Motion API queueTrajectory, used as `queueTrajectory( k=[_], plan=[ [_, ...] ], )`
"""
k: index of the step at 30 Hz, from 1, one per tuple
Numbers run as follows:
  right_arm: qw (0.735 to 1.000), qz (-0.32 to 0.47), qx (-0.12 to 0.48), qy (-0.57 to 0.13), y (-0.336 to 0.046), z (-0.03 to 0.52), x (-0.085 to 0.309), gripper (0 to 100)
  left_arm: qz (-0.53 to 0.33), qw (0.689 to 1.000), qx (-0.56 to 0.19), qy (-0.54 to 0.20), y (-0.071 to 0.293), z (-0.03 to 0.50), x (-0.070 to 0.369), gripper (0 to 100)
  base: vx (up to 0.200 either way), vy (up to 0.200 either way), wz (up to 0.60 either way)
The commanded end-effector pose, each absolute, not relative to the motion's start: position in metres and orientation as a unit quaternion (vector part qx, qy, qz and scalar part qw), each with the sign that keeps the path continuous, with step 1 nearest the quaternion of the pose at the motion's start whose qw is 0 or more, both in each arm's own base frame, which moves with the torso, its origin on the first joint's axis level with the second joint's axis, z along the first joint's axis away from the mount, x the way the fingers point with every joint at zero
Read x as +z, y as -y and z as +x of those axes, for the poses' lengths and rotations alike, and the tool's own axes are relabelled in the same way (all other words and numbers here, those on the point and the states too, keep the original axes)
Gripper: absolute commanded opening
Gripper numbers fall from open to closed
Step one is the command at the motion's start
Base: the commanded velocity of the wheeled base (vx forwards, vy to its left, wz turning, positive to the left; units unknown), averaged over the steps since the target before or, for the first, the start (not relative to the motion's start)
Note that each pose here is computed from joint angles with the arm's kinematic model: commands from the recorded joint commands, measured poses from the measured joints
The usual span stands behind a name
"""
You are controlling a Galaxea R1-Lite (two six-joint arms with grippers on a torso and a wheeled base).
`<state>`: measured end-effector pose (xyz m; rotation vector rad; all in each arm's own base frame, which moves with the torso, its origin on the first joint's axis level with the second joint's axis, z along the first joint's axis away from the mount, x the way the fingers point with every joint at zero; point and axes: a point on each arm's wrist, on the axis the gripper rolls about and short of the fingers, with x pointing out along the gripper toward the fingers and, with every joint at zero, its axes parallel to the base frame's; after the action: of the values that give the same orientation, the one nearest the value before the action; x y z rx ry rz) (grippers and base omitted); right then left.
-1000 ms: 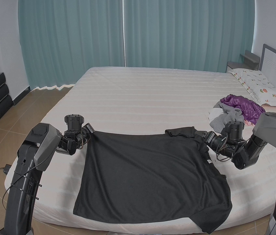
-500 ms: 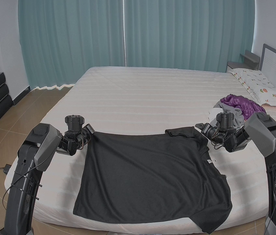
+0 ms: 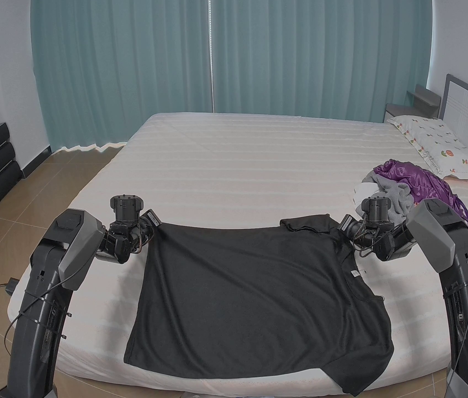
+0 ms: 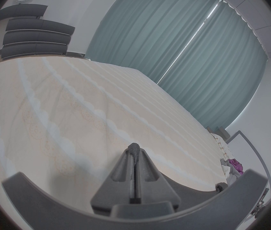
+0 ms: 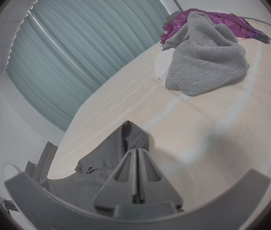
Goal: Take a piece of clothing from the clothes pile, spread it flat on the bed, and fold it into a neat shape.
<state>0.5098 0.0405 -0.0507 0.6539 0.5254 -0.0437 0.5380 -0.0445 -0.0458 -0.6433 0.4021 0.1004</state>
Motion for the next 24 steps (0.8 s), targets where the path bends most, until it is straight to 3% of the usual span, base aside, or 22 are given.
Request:
queueTrajectory(
  k=[1, 24],
  plan=[
    [0.914, 0.322, -0.024, -0.247, -0.037, 0.512, -0.049, 0, -0.314, 0.928, 0.049, -0.194, 0.044, 0.538, -0.045, 0, 0.0, 0.0, 0.0],
    [0.939, 0.324, -0.062, -0.099, -0.02, 0.544, -0.023, 0, -0.319, 0.94, 0.047, -0.111, 0.04, 0.557, -0.042, 0, 0.0, 0.0, 0.0]
  ],
)
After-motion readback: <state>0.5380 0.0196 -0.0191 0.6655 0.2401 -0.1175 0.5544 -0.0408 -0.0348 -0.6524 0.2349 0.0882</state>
